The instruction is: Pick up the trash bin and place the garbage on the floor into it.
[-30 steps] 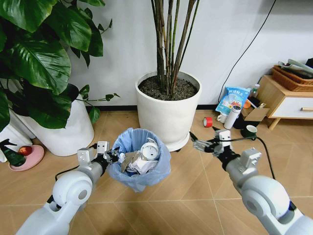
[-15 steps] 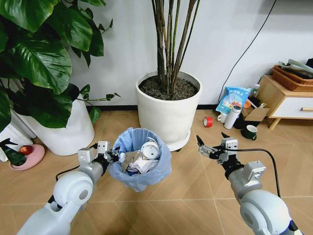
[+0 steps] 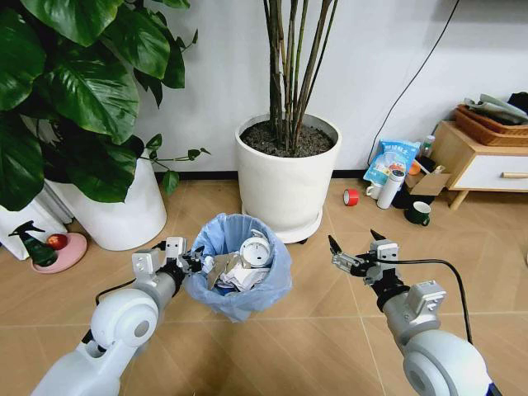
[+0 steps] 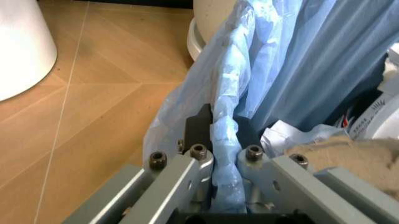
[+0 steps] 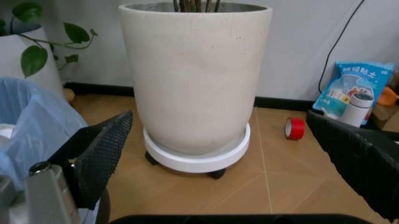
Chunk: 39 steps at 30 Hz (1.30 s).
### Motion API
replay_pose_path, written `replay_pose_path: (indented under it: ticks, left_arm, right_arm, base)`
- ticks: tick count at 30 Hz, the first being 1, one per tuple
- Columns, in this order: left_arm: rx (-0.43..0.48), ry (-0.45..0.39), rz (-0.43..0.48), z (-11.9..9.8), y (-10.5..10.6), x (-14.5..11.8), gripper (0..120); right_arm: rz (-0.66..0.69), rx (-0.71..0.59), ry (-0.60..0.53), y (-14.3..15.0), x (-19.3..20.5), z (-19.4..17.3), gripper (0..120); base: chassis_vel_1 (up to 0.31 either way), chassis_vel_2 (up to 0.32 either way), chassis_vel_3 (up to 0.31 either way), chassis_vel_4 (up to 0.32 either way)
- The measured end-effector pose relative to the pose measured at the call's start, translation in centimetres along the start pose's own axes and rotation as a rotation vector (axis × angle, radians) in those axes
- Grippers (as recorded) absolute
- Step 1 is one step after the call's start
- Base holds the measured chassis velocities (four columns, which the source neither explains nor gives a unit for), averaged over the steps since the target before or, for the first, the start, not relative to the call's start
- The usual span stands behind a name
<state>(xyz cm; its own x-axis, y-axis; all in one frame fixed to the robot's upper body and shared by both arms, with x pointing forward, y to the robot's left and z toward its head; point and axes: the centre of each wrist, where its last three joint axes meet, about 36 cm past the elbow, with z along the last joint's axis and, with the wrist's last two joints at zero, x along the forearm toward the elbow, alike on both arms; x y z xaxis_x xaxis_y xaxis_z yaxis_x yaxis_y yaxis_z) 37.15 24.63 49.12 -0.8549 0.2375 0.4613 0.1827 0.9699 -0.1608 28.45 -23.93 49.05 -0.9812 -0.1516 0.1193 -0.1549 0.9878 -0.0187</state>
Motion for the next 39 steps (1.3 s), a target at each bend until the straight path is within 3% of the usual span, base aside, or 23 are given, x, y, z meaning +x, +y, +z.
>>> replay_pose_path:
  ticks: [39]
  left_arm:
    - [0.007, -0.011, -0.002, -0.1, 0.1, 0.5, 0]
  right_arm:
    - [-0.003, 0.033, 0.0, 0.8, 1.1, 0.5, 100]
  base:
    - [0.187, -0.079, -0.178, 0.075]
